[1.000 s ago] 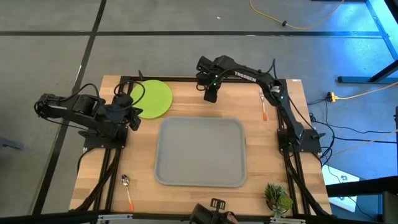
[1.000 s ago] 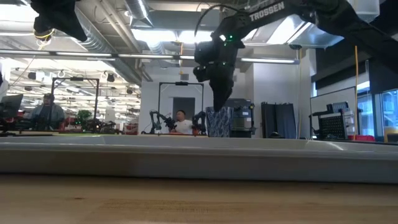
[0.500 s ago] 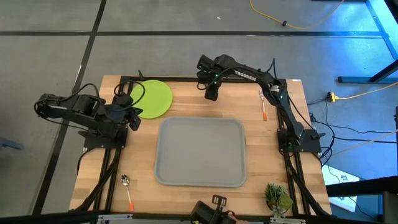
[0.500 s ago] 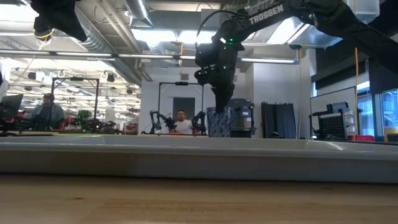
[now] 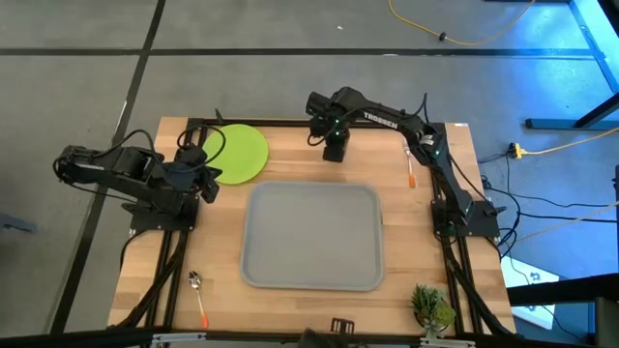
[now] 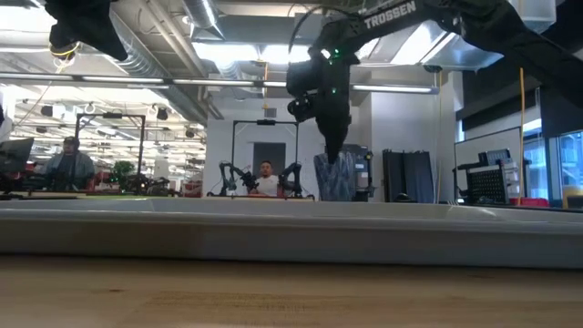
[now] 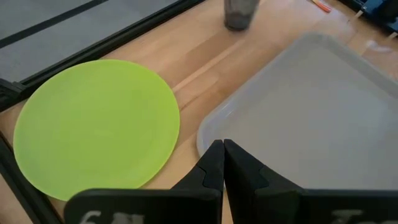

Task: Pick and place plate/cup/fork/spoon on tray
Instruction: Put the black cup on the gray tray

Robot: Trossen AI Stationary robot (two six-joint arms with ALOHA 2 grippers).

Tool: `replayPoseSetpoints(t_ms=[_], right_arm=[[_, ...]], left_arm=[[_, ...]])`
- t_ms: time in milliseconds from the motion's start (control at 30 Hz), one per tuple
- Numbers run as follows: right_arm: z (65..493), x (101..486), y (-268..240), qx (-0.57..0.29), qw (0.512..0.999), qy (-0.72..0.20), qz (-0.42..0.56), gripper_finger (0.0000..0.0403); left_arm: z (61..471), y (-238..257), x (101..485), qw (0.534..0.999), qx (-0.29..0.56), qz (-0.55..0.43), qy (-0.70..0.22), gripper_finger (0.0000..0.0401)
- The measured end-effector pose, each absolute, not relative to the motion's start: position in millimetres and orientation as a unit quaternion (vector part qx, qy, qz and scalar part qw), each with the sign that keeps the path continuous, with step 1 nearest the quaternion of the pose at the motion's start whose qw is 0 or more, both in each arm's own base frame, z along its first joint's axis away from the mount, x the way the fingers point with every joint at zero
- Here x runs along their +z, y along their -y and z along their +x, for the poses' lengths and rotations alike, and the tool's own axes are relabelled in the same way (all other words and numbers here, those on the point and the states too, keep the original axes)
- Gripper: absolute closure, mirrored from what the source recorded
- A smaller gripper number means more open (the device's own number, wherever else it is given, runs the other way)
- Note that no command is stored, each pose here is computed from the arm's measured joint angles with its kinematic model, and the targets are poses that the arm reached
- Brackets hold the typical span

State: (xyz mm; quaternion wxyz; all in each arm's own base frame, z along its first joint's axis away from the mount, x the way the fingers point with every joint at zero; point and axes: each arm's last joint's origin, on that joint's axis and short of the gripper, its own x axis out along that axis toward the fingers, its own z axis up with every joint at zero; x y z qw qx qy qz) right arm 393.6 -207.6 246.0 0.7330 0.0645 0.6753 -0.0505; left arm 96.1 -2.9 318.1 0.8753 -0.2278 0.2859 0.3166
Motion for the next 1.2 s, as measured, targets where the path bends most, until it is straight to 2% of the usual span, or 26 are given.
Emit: replayPoseSetpoints(t_ms=[167,267,333,633,867,1033,1200], right_arm=[[395.4,285.2,177.4,-0.018,0.728,-0.685,0.038,0.0391],[399.5,308.6,158.6,-0.003,0.763,-0.646,0.020,0.0391],[393.2,325.0,141.1,0.024,0.773,-0.634,0.026,0.0391],[377.2,372.3,76.8,0.028,0.805,-0.591,0.031,0.0391],[363.9,376.2,46.9,-0.010,0.795,-0.604,0.046,0.0392],[346.2,359.0,32.9,-0.049,0.763,-0.637,0.098,0.0392],[334.8,336.1,17.3,-0.073,0.762,-0.628,0.135,0.0392]], left_arm=[[96.1,2.9,318.0,0.875,0.316,-0.228,-0.286,0.0401],[96.1,2.9,318.0,0.876,0.316,-0.226,-0.287,0.0401],[96.0,2.9,318.0,0.876,0.316,-0.227,-0.287,0.0401],[96.0,2.9,317.9,0.876,0.316,-0.226,-0.287,0.0401],[96.8,3.1,318.6,0.882,0.306,-0.208,-0.291,0.0401],[97.5,3.4,319.1,0.884,0.303,-0.210,-0.288,0.0401],[97.6,3.5,319.1,0.888,0.295,-0.194,-0.295,0.0401]])
